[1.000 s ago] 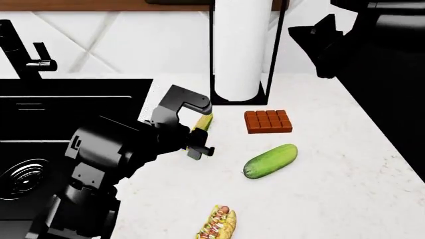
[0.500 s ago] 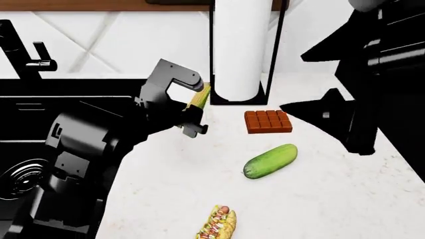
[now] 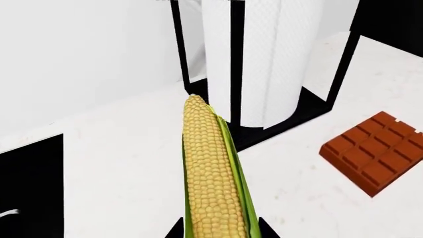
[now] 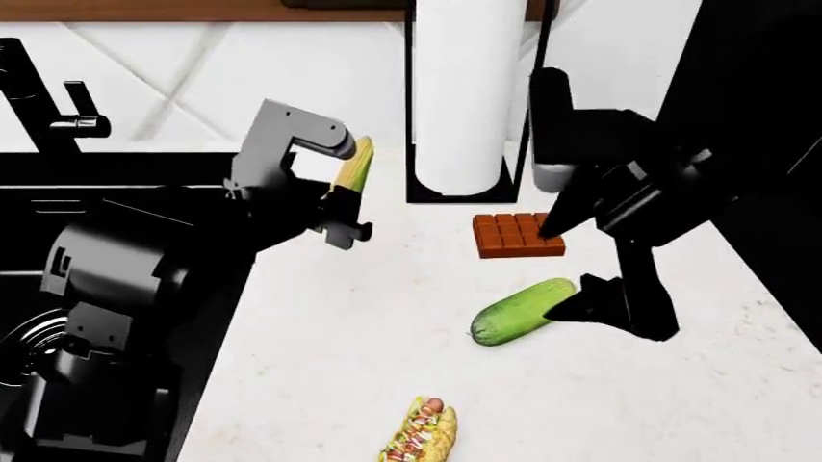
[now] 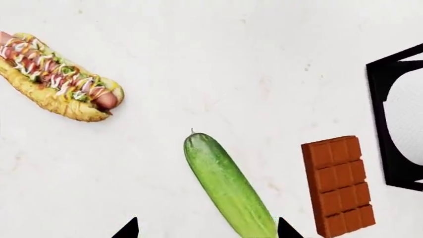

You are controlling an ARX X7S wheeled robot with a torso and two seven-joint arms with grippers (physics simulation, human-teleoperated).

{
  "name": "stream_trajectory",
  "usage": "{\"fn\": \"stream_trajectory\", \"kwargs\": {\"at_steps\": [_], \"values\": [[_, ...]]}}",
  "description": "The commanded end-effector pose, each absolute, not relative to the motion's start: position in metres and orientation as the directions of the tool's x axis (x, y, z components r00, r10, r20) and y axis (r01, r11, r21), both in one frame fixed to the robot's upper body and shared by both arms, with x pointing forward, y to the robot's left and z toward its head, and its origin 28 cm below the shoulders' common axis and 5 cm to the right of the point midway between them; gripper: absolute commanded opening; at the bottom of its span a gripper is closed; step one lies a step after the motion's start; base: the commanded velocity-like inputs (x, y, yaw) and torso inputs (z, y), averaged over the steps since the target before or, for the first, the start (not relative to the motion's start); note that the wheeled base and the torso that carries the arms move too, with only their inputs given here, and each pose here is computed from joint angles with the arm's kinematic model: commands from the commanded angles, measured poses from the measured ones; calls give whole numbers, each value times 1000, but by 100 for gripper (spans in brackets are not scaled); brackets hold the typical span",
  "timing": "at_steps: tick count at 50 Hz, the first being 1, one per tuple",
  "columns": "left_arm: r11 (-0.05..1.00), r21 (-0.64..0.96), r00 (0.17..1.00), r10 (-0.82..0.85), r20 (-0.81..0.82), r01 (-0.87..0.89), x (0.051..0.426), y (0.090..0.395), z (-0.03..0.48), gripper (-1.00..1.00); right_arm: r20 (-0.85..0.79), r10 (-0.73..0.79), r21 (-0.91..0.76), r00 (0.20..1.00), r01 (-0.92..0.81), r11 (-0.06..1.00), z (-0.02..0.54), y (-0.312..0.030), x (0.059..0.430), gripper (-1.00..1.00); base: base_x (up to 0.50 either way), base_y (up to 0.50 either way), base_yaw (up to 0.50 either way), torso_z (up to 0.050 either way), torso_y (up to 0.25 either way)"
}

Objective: Pick up the fruits and vegetables and place them in the sink. Turn on the sink faucet to wash them. Then turn the sink off and put them in the tray.

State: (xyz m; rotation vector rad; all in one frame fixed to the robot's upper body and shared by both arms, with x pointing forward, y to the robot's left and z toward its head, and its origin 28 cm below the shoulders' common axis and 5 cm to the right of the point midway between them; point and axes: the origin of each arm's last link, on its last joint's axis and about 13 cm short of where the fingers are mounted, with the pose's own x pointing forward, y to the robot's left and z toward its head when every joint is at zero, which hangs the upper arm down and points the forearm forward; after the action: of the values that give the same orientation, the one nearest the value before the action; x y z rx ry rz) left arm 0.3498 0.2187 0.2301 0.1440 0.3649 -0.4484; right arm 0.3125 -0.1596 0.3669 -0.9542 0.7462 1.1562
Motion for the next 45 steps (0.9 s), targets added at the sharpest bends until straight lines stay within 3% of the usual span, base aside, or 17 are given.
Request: {"fn": "stream_trajectory", "kwargs": {"at_steps": [1, 8, 18, 45], "values": [[911, 46, 856, -367, -365, 410, 342, 230, 227, -100, -957, 237, -190, 168, -979, -74, 334, -149, 356, 100, 0, 0, 0, 0, 0], [913, 47, 864, -366, -346, 406, 337, 233, 231, -100, -959, 231, -191, 162, -976, -109, 320, -147, 379, 100, 0, 0, 0, 0, 0], [922, 41, 870, -347, -349, 384, 333, 238, 230, -100, -967, 198, -209, 163, -949, -238, 314, -138, 415, 100, 0, 0, 0, 0, 0], [929, 45, 873, -327, -361, 367, 323, 239, 223, -100, -957, 289, -97, 2, -945, -313, 264, -118, 423, 100, 0, 1, 1, 0, 0]]}}
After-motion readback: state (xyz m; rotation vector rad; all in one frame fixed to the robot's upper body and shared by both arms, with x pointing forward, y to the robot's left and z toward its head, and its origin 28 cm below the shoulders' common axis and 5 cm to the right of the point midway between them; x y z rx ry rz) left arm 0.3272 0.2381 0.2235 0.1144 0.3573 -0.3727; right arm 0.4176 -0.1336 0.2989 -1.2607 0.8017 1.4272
